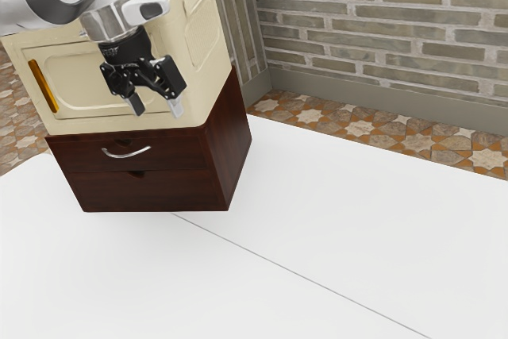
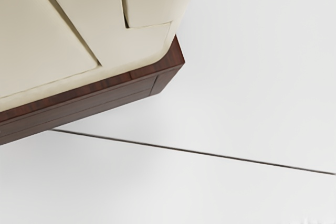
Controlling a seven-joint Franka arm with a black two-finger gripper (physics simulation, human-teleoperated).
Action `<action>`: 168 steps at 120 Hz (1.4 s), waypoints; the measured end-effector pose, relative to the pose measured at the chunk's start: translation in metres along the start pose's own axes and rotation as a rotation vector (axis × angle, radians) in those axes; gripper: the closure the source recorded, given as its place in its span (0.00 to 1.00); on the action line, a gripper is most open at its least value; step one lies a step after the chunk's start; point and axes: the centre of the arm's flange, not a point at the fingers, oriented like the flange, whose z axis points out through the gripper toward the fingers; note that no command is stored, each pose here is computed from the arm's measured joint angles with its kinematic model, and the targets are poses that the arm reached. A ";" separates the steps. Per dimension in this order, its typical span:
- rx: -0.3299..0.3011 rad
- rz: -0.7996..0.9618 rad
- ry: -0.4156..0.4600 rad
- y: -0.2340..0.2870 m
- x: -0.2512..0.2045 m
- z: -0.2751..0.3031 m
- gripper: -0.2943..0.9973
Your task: Pull the drawer handle with one arm to open the drawer
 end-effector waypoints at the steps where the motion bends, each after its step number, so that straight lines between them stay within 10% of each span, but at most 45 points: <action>1: 0.000 0.000 0.000 0.000 0.000 0.000 0.23; 20: 0.001 0.006 0.006 0.000 -0.001 -0.004 0.23; 52: 0.144 0.298 0.275 0.012 -0.119 -0.178 0.23; 66: 0.138 0.281 0.211 -0.113 -0.141 -0.147 0.23; 87: 0.160 0.511 0.221 -0.168 -0.145 -0.098 0.23; 168: 0.241 1.274 0.310 -0.115 -0.133 -0.002 0.23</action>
